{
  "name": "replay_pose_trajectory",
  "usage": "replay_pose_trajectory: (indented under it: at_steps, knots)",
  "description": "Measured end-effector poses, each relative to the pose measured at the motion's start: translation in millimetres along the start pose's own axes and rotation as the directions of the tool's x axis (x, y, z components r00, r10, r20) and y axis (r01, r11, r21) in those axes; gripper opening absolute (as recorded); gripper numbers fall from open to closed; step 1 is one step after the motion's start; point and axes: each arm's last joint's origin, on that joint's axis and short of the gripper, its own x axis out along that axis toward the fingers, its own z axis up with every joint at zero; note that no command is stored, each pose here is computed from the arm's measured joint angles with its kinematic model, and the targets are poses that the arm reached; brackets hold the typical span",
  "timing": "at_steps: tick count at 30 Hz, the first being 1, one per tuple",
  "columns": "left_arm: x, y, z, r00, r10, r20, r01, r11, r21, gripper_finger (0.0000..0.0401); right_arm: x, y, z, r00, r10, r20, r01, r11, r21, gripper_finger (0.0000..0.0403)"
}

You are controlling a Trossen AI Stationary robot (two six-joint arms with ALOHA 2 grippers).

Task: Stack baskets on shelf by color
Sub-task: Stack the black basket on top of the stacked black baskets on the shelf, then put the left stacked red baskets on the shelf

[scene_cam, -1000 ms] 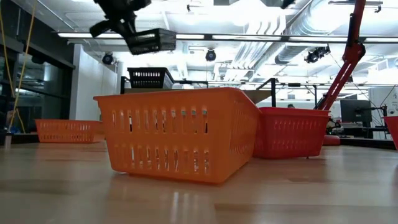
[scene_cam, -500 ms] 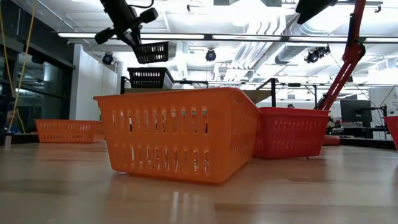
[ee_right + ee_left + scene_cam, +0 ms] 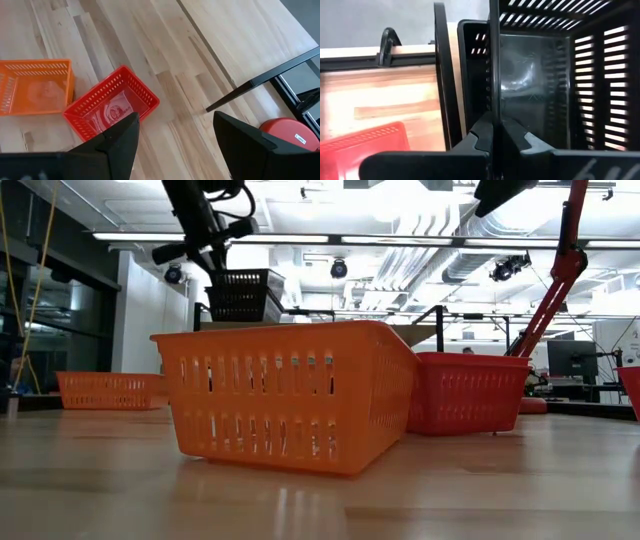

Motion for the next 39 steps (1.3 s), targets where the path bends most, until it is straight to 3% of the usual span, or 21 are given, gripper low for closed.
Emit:
replay_pose_trajectory:
  at_steps: [12, 21, 28, 35, 39]
  knots:
    - [5.4, -1.8, -0.2, 1.0, -0.003, -0.023, 0.004, 1.0, 0.021, 0.002, 0.0, 0.1, 0.1, 1.0, 0.001, 0.001, -0.001, 1.0, 0.001, 0.0243]
    - [1.6, -0.4, 2.9, 0.996, -0.066, -0.053, 0.068, 0.997, 0.037, 0.0095, 0.1, 0.2, 0.2, 1.0, 0.001, 0.002, -0.001, 1.0, 0.001, 0.0243]
    - [-25.0, 0.6, 13.9, 0.991, -0.133, 0.016, 0.132, 0.987, 0.087, 0.0153, 0.1, 0.9, 1.5, 1.0, 0.008, 0.014, -0.008, 1.0, 0.007, 0.0243]
    - [-62.7, 8.1, 17.2, 0.967, -0.231, 0.111, 0.2, 0.95, 0.239, 0.0168, 0.1, 1.7, 3.9, 0.999, 0.008, 0.04, -0.009, 1.0, 0.024, 0.0243]
    - [-70.1, 2.9, 10.8, 0.929, -0.349, 0.123, 0.282, 0.883, 0.376, 0.0137, -0.3, 2.1, 8.2, 0.995, -0.022, 0.099, 0.018, 0.999, 0.047, 0.0243]
